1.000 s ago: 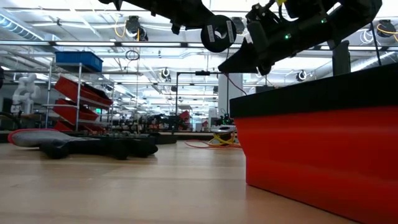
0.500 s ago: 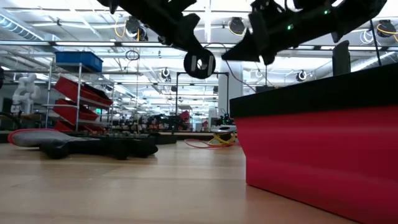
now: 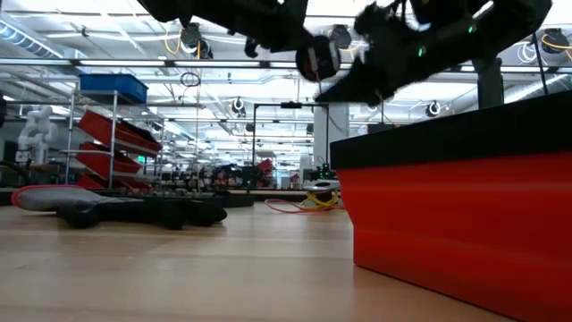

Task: Coil cords
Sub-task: Uncoil the red wire from the spool

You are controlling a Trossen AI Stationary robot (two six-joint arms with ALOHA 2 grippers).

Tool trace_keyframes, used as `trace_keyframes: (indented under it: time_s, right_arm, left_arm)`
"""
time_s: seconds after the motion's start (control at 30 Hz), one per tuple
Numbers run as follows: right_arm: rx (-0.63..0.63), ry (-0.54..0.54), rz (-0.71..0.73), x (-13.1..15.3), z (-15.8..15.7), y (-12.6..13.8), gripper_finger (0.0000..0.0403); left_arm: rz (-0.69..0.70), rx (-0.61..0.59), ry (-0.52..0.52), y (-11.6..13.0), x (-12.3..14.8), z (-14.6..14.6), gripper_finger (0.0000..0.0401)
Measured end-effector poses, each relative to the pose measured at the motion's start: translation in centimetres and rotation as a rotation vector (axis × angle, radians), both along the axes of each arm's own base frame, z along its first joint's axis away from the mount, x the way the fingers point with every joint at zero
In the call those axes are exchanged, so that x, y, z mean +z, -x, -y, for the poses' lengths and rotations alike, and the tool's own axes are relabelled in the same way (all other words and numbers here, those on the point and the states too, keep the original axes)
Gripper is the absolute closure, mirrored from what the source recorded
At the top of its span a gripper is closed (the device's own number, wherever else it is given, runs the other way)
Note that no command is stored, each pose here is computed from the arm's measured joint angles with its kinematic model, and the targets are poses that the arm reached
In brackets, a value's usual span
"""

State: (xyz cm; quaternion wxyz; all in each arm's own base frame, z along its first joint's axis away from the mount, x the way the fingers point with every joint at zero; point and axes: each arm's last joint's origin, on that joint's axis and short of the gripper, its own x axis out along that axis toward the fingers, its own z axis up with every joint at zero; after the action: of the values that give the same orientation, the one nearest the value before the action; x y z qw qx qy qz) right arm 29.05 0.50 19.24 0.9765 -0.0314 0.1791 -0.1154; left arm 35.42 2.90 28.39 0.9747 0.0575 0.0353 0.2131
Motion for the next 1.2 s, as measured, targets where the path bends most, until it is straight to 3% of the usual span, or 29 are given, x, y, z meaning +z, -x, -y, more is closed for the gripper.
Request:
trace_keyframes:
  time_s: [0.1,0.23,0.43,0.57,0.8,1.0,1.2]
  right_arm:
    - [-0.158,0.010,-0.089,-0.8,1.3,0.6,0.0403]
    - [-0.262,0.045,-0.094,-0.2,1.9,1.2,0.0403]
    - [-0.260,0.046,-0.015,1.5,1.8,1.6,0.0403]
    - [-0.168,0.059,0.056,2.4,0.5,1.4,0.0403]
    - [0.044,0.056,0.158,3.1,-2.1,0.8,0.0403]
    - [0.042,0.041,0.058,1.3,-2.2,0.4,0.0403]
    - [-0.029,0.024,-0.057,-0.5,-1.1,0.3,0.0403]
  left_arm:
    - [-0.015,-0.091,0.035,-0.1,-0.1,0.2,0.0401]
    - [-0.190,-0.115,0.027,-0.1,-0.9,0.3,0.0401]
    - [-0.465,0.003,-0.056,0.8,-3.0,-0.1,0.0401]
    - [-0.520,0.072,-0.099,1.1,-3.3,-0.3,0.0401]
    - [-0.412,0.159,-0.114,0.8,-2.3,-0.8,0.0401]
    - [-0.166,0.192,-0.078,0.2,-0.2,-1.7,0.0401]
    - [0.025,0.090,-0.057,0.0,1.4,-1.8,0.0401]
